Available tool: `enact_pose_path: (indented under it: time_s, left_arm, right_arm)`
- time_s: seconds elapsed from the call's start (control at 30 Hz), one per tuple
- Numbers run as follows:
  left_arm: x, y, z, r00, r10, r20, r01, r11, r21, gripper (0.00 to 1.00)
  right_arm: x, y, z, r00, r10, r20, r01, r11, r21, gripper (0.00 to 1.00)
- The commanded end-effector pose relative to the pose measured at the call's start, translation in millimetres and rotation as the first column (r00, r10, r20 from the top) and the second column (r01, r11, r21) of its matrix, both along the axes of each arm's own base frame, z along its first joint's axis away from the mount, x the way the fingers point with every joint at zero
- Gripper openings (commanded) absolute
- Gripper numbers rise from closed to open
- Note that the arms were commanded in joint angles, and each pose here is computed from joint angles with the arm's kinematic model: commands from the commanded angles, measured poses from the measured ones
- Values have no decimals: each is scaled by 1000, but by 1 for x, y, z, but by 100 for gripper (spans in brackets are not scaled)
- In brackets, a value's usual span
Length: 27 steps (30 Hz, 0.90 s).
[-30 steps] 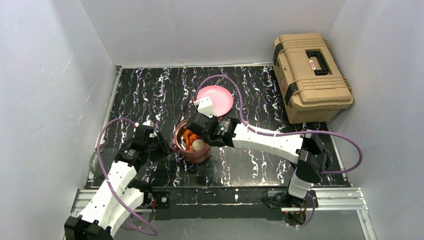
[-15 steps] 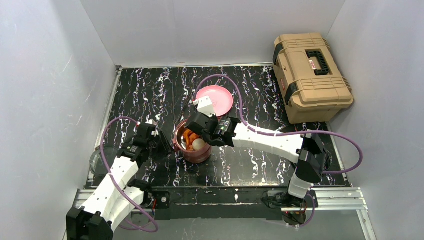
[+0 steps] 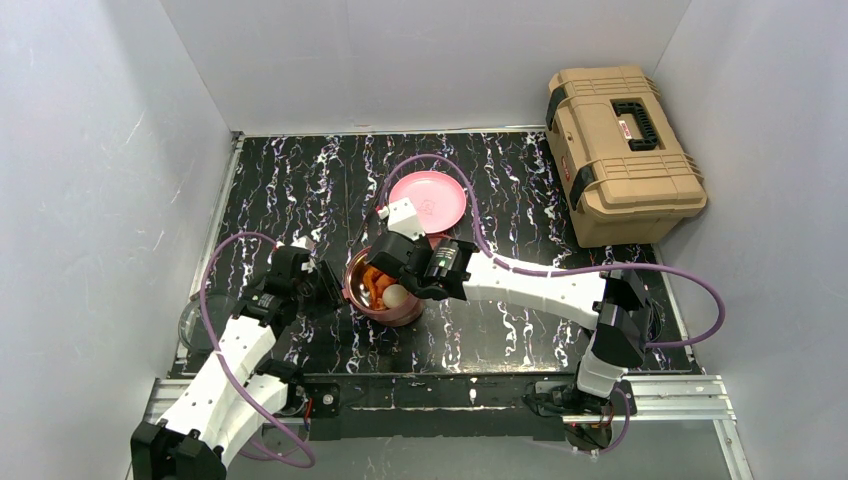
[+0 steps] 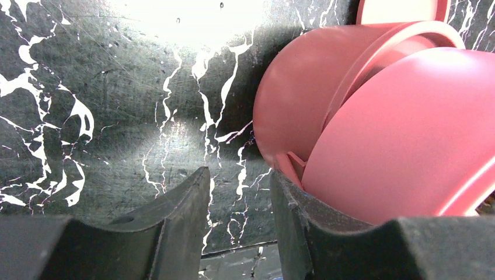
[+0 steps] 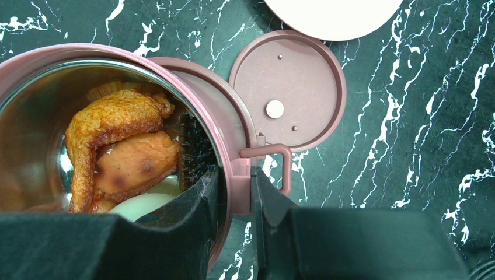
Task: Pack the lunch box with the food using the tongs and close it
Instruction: Close the fastener on the packing box.
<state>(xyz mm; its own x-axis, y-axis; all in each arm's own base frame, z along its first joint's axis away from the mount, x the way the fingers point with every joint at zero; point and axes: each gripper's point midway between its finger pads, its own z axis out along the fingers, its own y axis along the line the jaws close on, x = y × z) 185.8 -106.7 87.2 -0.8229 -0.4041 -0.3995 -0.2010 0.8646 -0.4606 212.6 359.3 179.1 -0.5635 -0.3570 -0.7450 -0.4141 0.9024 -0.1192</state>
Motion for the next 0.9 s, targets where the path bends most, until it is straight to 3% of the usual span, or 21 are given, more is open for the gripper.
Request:
enact_pose_path:
  time_s: [0.0, 0.53, 0.87]
  left_arm:
    - [0, -2, 14, 999, -19, 28, 19, 1000, -8, 41]
    - [1, -6, 14, 999, -41, 22, 41, 999, -19, 41]
    - [0, -9, 7, 998, -62, -2, 62, 998, -26, 38]
  right_arm:
    - [6, -5, 35, 997, -20, 79, 17, 999, 34, 1]
    - [19, -18, 43, 989, -81, 125, 79, 997, 17, 1]
    - [18, -17, 54, 989, -40, 139, 36, 999, 30, 1]
